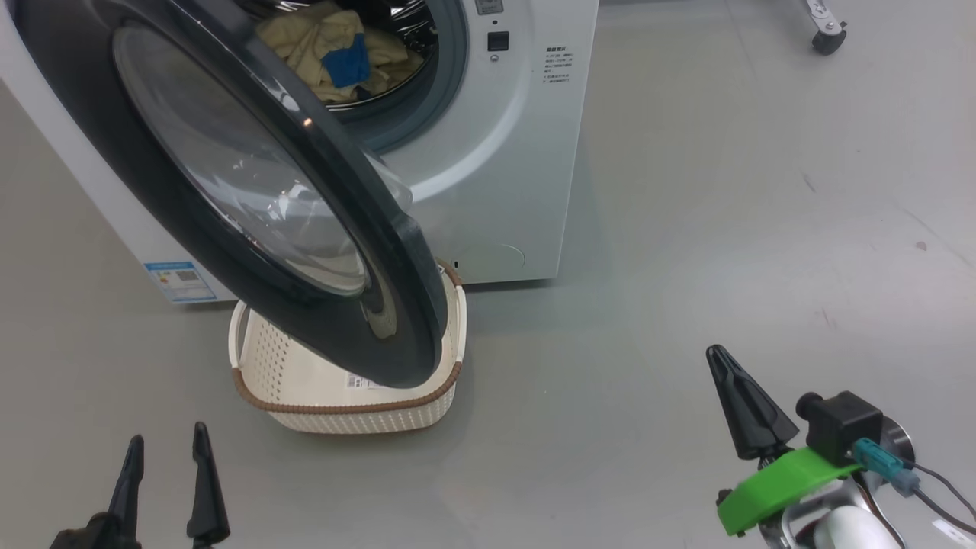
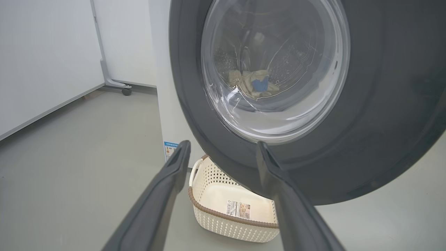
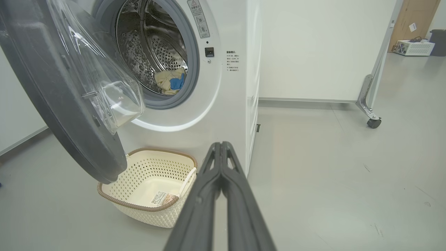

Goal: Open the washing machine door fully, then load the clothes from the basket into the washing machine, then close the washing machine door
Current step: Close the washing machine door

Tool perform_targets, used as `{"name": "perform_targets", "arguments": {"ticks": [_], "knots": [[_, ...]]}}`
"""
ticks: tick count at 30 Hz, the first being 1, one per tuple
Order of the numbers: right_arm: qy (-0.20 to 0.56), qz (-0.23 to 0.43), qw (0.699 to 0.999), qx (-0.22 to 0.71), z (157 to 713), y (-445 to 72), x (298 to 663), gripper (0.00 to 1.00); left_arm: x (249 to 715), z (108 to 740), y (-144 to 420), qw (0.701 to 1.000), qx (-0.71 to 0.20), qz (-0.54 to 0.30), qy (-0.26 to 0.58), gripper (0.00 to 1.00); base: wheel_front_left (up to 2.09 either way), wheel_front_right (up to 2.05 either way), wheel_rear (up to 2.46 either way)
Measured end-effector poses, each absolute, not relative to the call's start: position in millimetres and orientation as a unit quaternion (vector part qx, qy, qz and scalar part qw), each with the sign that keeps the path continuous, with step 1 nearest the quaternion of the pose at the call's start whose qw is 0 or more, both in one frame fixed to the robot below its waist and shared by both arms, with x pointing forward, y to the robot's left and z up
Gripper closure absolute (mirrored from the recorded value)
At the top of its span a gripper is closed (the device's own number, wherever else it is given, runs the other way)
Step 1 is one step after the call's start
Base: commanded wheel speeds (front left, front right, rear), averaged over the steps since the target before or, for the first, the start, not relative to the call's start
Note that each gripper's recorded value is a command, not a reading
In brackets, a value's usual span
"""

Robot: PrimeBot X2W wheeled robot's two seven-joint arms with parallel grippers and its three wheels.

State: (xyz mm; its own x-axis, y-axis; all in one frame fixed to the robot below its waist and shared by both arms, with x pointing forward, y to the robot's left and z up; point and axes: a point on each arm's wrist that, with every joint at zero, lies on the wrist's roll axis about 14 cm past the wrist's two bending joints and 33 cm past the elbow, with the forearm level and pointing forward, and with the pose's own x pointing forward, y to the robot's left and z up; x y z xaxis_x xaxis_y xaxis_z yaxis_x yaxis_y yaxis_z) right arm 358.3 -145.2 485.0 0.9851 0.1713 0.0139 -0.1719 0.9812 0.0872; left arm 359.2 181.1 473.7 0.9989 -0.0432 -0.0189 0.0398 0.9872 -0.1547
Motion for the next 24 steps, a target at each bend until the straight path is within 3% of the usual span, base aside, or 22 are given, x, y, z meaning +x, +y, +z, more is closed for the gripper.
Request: {"name": "perform_targets", "arguments": {"ticks": [12,19,24], "knots": [[-0.043,0.116,0.991,0.041,511.7,-127.7,376.9,1.00,357.3,471.4,184.1,0.996,-0.082,-0.015,0.014,0.00,0.00,0.00,0.00],[-0.139,0.174,0.975,0.027,577.6,-94.6,396.3,1.00,355.4,472.2,184.2,0.996,-0.083,-0.014,0.013,0.00,0.00,0.00,0.00],[-0.234,0.242,0.942,0.017,644.6,-52.0,396.8,1.00,352.9,473.6,186.2,0.996,-0.083,-0.011,0.011,0.00,0.00,0.00,0.00]]}}
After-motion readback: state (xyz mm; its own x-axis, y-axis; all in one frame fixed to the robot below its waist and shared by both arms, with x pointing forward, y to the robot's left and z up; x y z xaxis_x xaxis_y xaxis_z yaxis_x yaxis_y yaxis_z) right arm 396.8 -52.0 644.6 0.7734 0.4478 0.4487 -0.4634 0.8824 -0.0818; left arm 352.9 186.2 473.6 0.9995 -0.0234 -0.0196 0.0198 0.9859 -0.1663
